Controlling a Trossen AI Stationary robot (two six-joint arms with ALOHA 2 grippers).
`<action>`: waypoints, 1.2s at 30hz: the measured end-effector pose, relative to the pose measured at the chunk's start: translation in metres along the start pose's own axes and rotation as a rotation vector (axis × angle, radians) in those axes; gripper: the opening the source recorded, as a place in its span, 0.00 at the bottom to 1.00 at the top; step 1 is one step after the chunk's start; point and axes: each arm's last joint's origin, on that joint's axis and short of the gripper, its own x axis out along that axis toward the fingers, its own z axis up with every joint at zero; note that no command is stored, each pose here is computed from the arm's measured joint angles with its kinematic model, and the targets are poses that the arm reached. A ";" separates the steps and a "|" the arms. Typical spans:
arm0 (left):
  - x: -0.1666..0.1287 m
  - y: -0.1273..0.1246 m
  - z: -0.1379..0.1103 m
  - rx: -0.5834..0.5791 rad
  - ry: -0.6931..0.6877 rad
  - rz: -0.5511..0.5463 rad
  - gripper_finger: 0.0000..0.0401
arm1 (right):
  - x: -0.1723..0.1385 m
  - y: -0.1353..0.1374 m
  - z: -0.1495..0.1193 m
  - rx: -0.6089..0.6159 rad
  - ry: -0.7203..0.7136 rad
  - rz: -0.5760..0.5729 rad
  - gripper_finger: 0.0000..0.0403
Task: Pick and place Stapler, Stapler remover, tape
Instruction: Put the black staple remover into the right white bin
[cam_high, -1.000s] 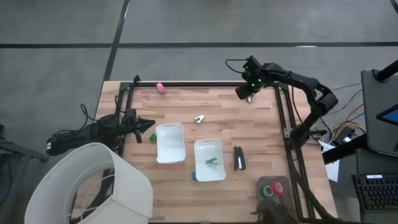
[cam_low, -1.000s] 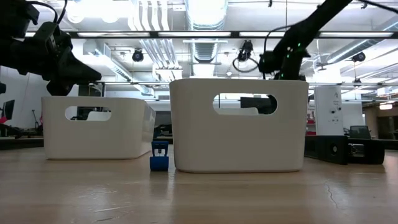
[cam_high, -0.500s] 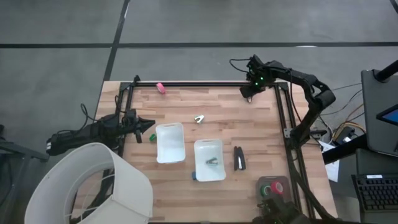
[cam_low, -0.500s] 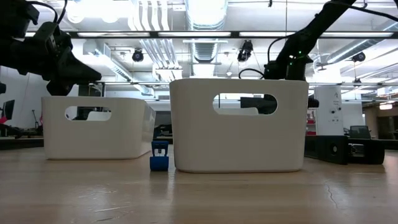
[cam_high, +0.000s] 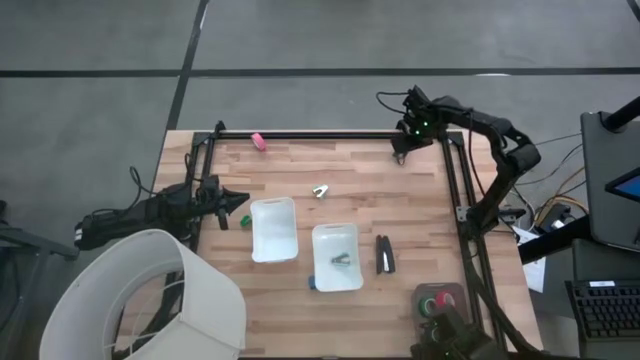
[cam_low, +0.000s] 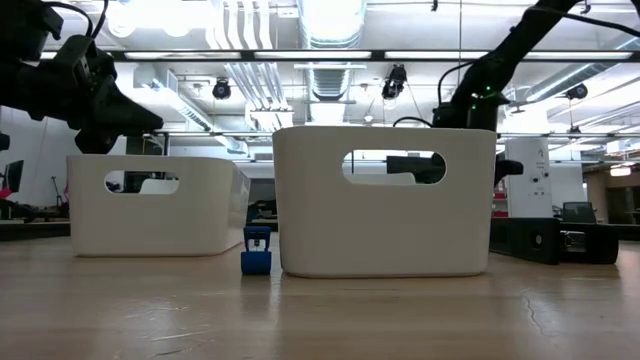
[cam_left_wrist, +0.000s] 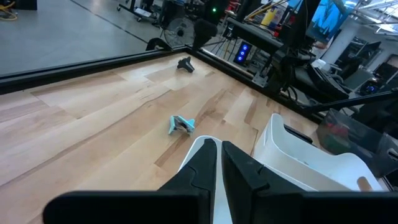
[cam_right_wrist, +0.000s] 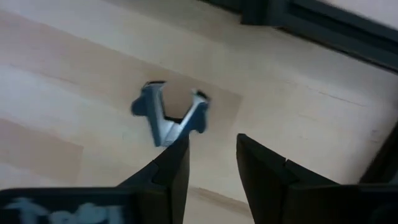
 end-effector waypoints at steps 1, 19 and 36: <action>0.000 0.000 0.000 0.000 0.000 0.000 0.07 | 0.001 0.001 0.000 -0.002 -0.001 0.002 0.33; 0.000 0.000 0.000 0.000 0.000 0.000 0.07 | 0.013 -0.002 -0.006 0.005 0.000 0.014 0.31; 0.000 0.000 0.000 0.000 0.000 0.000 0.07 | 0.014 -0.001 -0.008 -0.011 0.022 0.060 0.15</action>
